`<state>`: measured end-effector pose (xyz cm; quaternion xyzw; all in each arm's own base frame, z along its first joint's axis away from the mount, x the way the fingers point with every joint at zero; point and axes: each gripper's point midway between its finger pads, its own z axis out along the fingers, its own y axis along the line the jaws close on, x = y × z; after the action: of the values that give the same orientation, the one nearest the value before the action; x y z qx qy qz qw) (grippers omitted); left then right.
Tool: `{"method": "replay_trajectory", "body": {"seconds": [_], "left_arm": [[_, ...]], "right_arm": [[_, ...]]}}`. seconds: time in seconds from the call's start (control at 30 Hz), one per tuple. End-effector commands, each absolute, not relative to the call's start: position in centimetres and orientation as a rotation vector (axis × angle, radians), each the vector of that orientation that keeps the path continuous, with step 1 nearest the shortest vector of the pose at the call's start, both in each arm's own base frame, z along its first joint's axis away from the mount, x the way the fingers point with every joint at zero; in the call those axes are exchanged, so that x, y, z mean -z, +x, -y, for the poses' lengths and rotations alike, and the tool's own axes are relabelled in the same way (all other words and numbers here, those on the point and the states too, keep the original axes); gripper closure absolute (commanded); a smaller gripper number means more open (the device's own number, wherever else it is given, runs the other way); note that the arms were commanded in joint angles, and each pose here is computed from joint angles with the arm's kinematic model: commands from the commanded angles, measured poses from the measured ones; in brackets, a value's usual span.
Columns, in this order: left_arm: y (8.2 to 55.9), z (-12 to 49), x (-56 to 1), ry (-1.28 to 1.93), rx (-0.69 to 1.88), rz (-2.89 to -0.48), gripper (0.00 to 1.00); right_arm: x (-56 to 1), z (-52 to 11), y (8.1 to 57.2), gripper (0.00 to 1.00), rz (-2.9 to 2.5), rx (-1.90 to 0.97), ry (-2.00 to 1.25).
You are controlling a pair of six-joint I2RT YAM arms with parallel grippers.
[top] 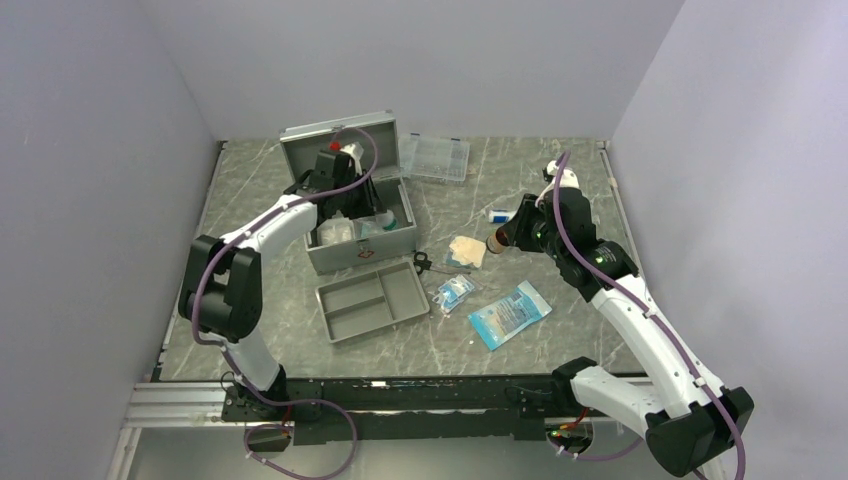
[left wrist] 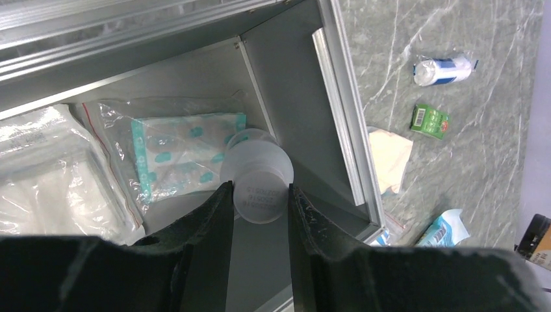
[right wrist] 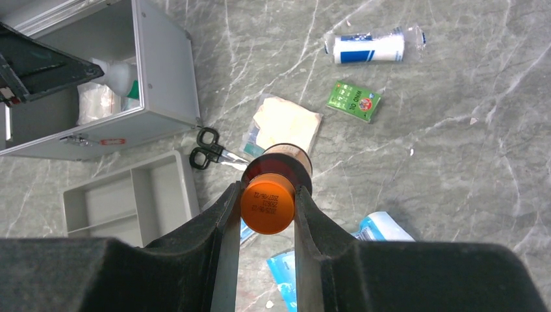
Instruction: Organize the medicine kit
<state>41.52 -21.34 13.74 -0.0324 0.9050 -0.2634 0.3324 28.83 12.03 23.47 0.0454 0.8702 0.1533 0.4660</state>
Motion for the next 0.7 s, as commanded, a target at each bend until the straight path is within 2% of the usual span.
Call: {"method": "replay_trajectory", "body": {"seconds": [0.0,0.13,0.23,0.3,0.33,0.5,0.6,0.67], "left_arm": [[42.3,22.0,-14.1,-0.101,0.764,-2.312,1.00],[41.8,21.7,-12.8,-0.124,0.751,-2.352,1.00],[41.2,21.1,-11.9,-0.143,0.711,-2.388,0.82],[40.7,20.6,-11.4,-0.149,0.681,-2.410,0.78],[40.5,20.4,-11.2,-0.152,0.668,-2.420,0.72],[39.2,19.1,-10.3,-0.165,0.592,-2.465,0.39],[38.5,18.1,-10.1,-0.173,0.527,-2.491,0.26],[38.2,17.5,-10.4,-0.177,0.492,-2.497,0.23]], "right_arm": [[-25.3,-12.6,29.5,1.00,-2.058,-0.434,0.121],[-25.5,-12.4,29.5,1.00,-2.048,-0.427,0.131],[-25.5,-12.4,29.5,1.00,-2.050,-0.428,0.133],[-25.6,-12.5,29.5,1.00,-2.049,-0.431,0.133],[-25.6,-12.5,29.5,1.00,-2.049,-0.433,0.131],[-25.6,-12.7,29.7,1.00,-2.047,-0.444,0.130],[-25.5,-12.8,29.7,1.00,-2.049,-0.447,0.130],[-25.5,-12.8,29.8,1.00,-2.049,-0.447,0.134]]}}
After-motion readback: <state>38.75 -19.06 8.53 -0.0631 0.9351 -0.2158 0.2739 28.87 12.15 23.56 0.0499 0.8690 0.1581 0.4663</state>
